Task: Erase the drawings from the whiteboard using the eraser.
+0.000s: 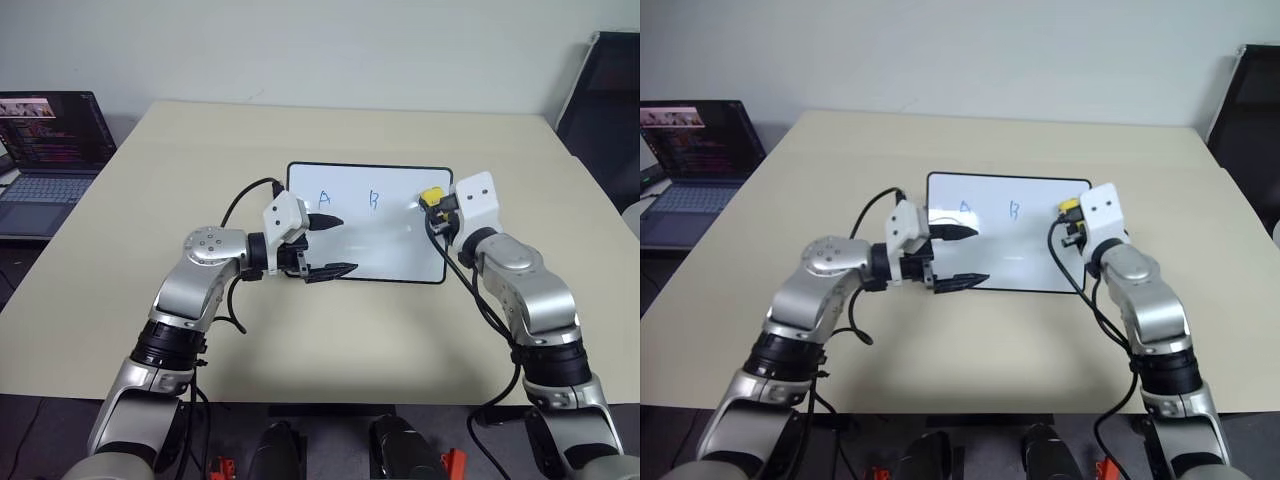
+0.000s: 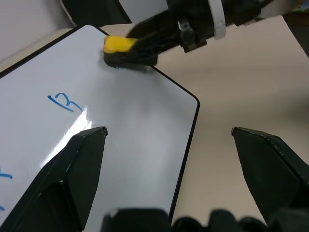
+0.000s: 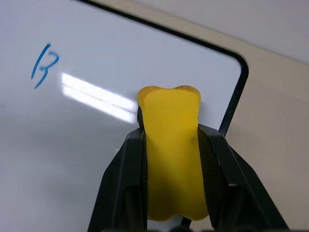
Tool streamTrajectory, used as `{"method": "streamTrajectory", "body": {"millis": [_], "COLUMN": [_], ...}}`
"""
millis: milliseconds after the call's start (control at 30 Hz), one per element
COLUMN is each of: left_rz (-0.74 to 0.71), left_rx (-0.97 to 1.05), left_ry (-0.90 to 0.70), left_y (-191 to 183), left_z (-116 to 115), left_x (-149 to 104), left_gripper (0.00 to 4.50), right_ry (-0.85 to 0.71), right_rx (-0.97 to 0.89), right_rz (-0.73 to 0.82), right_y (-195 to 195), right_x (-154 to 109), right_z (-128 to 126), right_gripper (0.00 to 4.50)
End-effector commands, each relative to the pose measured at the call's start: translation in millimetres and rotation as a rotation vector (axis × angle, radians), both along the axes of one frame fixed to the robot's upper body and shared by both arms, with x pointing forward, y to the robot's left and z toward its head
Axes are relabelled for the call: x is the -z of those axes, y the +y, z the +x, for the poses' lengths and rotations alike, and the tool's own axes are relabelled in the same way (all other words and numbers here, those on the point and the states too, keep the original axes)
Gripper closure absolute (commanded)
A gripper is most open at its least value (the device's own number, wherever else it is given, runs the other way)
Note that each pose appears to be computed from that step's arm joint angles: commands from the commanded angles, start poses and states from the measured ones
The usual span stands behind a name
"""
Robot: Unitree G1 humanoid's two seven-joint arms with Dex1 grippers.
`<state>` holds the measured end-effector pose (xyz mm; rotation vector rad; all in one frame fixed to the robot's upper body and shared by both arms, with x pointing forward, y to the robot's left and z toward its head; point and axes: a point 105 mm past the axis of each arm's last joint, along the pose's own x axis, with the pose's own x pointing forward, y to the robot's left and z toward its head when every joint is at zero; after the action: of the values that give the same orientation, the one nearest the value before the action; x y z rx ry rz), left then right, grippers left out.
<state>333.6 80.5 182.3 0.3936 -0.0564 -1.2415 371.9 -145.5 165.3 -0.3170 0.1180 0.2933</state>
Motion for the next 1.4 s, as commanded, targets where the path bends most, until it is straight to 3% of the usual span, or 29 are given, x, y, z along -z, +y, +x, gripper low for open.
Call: {"method": "streamTrajectory", "body": {"millis": [33, 400, 600, 733, 1033, 1200, 1400], "left_rz": [-0.013, -0.006, -0.003, -0.004, -0.009, -0.009, -0.031], "left_rx": [0.027, 0.031, 0.029, 0.028, 0.025, 0.019, -0.102], "left_ry": [-0.059, -0.05, -0.052, -0.056, -0.058, -0.054, -0.02], "left_y": [-7, -2, -1, -1, -6, -5, 21], "left_z": [-3, -2, -3, -5, -8, -8, -4], "left_x": [-18, -9, -7, -10, -16, -17, -10], "left_gripper": [0.0, 0.0, 0.0, 0.0, 0.0, 0.0, 0.0], "right_ry": [0.053, -0.141, -0.124, -0.01, 0.064, 0.053, -0.089], "right_rx": [-0.044, 0.048, 0.014, -0.019, -0.058, -0.072, -0.094], "right_rz": [-0.06, -0.065, -0.068, -0.071, -0.041, -0.029, 0.074], "right_y": [5, 5, 14, 11, 9, 12, 12], "right_x": [11, -31, -28, -5, 7, 2, -32], "right_z": [-6, 17, 23, 15, 3, -1, -11], "right_gripper": [3.41, 3.41, 3.41, 3.41, 3.41, 3.41, 3.41]}}
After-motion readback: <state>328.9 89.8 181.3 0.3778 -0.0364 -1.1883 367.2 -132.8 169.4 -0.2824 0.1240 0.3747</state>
